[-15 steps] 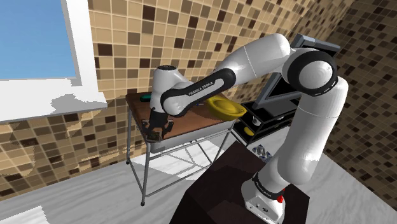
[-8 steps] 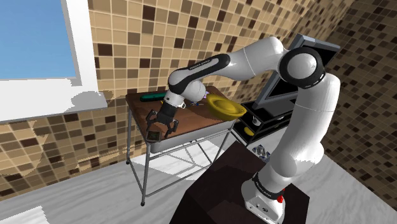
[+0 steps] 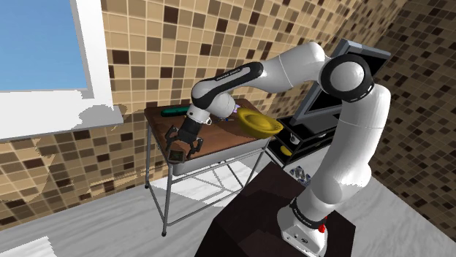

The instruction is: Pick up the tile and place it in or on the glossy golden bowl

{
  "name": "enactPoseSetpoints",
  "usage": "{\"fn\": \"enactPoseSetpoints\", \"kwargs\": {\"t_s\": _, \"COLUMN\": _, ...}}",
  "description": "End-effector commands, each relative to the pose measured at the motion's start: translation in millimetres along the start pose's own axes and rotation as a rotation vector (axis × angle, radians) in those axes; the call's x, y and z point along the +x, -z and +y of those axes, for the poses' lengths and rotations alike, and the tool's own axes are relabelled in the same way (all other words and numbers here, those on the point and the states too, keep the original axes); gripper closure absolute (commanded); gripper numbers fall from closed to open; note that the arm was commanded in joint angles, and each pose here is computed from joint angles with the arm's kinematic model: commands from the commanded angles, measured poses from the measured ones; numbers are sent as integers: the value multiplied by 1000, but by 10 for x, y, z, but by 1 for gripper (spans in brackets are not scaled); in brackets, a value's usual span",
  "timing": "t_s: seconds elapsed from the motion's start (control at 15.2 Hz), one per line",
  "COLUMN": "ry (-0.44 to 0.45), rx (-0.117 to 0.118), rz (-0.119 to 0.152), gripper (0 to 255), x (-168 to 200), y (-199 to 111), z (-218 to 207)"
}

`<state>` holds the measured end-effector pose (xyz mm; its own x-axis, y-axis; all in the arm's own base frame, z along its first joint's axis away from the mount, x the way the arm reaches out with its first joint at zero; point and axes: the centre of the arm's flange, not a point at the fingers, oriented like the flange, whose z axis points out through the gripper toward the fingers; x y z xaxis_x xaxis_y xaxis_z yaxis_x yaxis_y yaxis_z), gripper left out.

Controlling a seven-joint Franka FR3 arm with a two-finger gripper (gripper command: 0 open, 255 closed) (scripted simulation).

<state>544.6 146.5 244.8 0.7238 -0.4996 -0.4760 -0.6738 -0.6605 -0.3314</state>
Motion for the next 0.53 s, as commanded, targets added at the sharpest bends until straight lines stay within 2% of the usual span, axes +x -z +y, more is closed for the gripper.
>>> {"fn": "enactPoseSetpoints", "kwargs": {"t_s": 0.0, "ry": -13, "rx": -8, "rz": -24, "gripper": 0, "x": 24, "y": -248, "z": 86}}
{"fn": "enactPoseSetpoints", "kwargs": {"t_s": 0.07, "ry": -13, "rx": -8, "rz": -24, "gripper": 0, "x": 24, "y": -248, "z": 86}}
{"fn": "enactPoseSetpoints", "kwargs": {"t_s": 0.13, "ry": -13, "rx": -8, "rz": -24, "gripper": 255, "x": 54, "y": -269, "z": 110}}
{"fn": "enactPoseSetpoints", "kwargs": {"t_s": 0.46, "ry": -13, "rx": -8, "rz": -24, "gripper": 255, "x": 132, "y": -315, "z": 215}}
